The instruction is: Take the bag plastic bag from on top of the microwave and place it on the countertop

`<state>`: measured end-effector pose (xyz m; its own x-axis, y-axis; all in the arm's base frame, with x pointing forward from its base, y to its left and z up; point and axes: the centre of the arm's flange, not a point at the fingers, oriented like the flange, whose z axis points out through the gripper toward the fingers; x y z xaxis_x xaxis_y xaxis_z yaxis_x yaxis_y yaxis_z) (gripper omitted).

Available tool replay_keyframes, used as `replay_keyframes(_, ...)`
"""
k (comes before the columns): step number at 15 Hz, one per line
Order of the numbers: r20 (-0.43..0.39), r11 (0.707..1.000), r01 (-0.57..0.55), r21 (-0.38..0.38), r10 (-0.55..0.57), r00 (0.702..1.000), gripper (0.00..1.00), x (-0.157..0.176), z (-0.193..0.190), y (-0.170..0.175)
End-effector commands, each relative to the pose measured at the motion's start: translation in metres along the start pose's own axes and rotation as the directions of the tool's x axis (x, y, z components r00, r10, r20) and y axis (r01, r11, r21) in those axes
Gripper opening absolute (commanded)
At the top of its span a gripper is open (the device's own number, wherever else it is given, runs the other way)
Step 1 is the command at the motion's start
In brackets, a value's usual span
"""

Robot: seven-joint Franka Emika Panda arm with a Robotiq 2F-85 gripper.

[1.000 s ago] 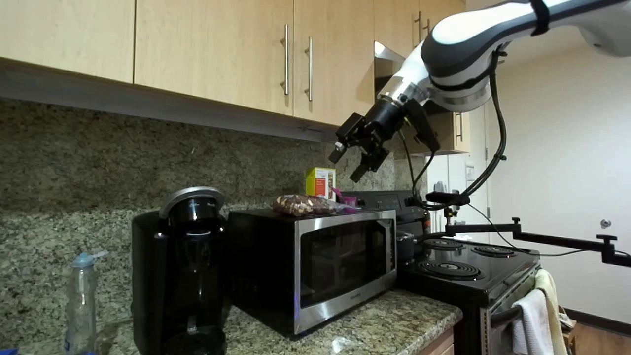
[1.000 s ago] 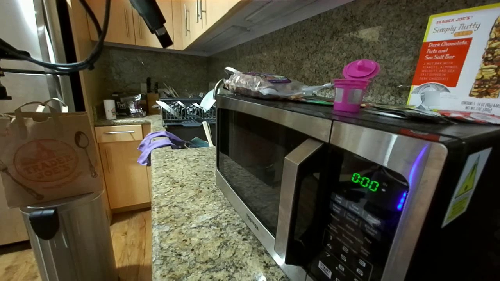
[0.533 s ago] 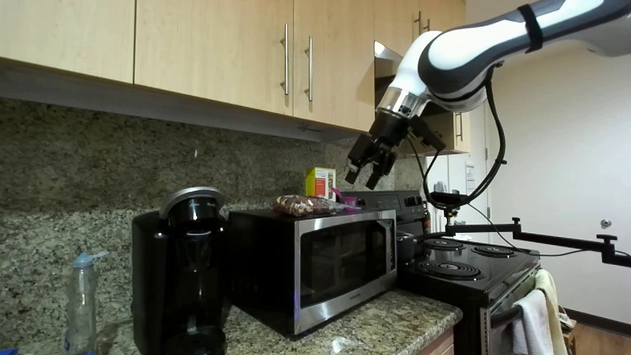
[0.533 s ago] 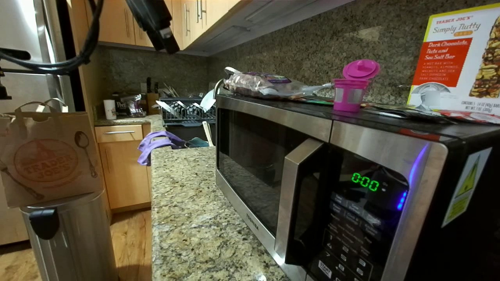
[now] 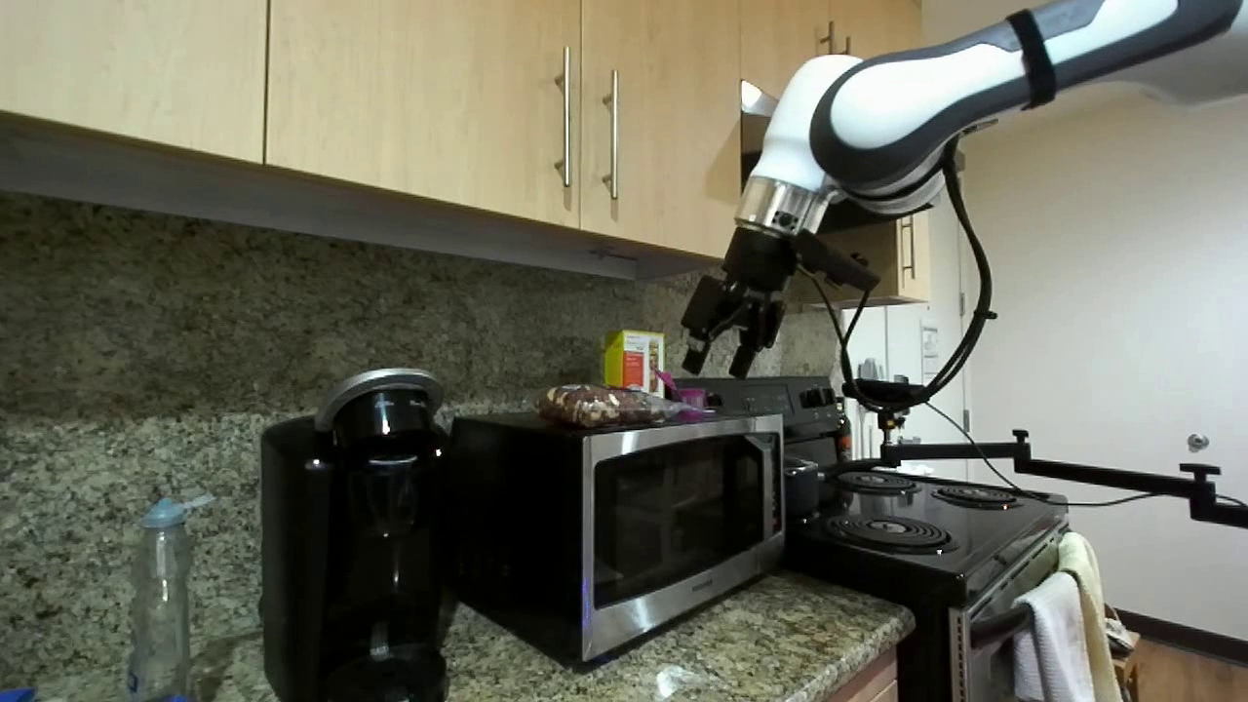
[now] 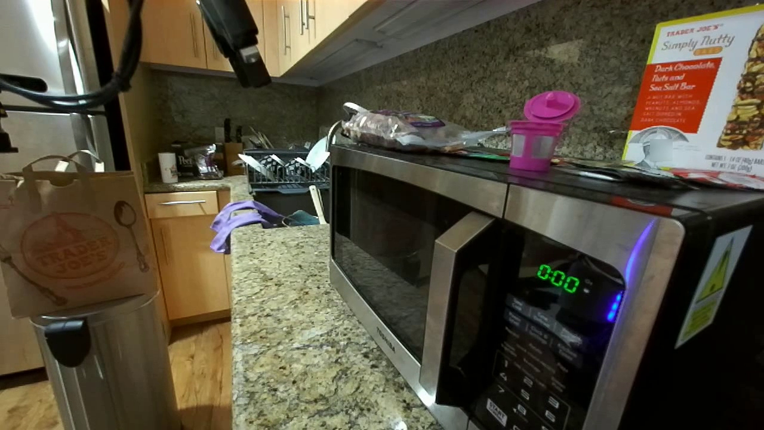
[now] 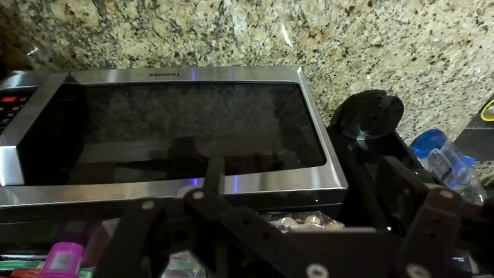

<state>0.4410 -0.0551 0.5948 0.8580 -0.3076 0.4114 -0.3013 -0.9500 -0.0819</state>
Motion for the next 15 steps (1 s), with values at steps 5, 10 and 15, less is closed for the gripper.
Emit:
replay_keyframes(5, -0.009, 0.946, 0.099, -0.31, -0.107, 0.994, 1.0, 0.02, -0.008, 0.001)
replay_keyframes(10, 0.093, 0.816, 0.253, -0.519, -0.24, 0.966, 1.0, 0.033, -0.03, -0.005)
replay_keyframes(15, 0.061, 0.838, 0.21, -0.504, -0.208, 0.976, 1.0, 0.024, -0.027, -0.002)
